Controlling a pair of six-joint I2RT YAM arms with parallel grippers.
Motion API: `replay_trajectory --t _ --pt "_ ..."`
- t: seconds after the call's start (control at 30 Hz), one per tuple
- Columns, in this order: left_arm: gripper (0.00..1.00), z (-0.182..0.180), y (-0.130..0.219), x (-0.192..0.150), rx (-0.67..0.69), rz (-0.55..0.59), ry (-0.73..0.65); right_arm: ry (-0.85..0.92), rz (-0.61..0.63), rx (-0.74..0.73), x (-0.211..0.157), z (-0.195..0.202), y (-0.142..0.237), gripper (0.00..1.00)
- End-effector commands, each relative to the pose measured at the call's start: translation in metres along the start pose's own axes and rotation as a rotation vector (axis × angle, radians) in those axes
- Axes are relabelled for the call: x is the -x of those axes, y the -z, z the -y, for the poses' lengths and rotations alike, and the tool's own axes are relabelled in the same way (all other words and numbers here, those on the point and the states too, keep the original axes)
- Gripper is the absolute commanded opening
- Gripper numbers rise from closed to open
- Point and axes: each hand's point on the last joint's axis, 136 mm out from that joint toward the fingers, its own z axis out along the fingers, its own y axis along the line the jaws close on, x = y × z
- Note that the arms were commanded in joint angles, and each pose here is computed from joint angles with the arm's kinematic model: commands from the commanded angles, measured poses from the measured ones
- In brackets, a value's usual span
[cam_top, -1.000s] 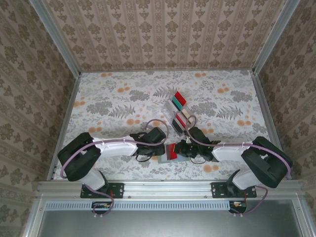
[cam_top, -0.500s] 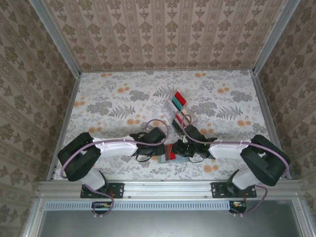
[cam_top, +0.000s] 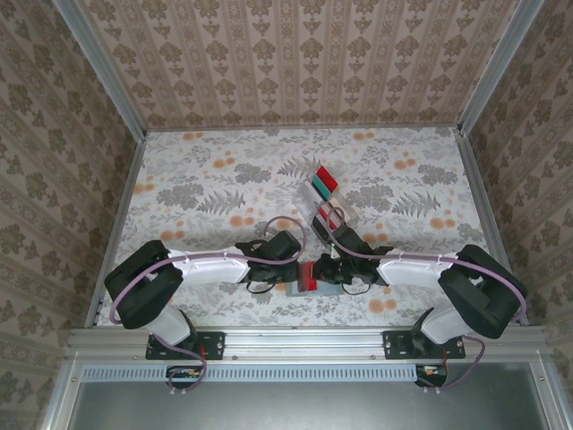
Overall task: Put the credit cards into the card holder
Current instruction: Insert the credit card into the card slot.
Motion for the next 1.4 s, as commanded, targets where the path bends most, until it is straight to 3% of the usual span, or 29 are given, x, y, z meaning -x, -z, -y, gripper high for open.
replay_trajectory --t 0.0,0.23,0.8,1.03,1.37 --pt "0.36 0.007 -0.006 -0.007 -0.027 -0.03 -0.013 0.005 -0.016 0.047 0.003 -0.016 -0.004 0.12" --pt "0.45 0.003 -0.006 -0.007 -0.015 -0.021 0.002 -0.001 -0.032 0.081 0.002 -0.023 -0.009 0.13" --pt "0.43 0.002 -0.004 -0.006 -0.018 -0.009 0.015 0.022 -0.08 0.115 -0.001 -0.038 -0.013 0.15" --pt "0.43 -0.006 -0.006 -0.01 0.013 -0.019 0.022 0.008 -0.084 0.075 -0.003 -0.031 -0.017 0.18" --pt "0.38 -0.02 -0.012 -0.017 0.077 -0.049 0.031 0.061 0.008 -0.071 0.004 -0.013 0.018 0.27"
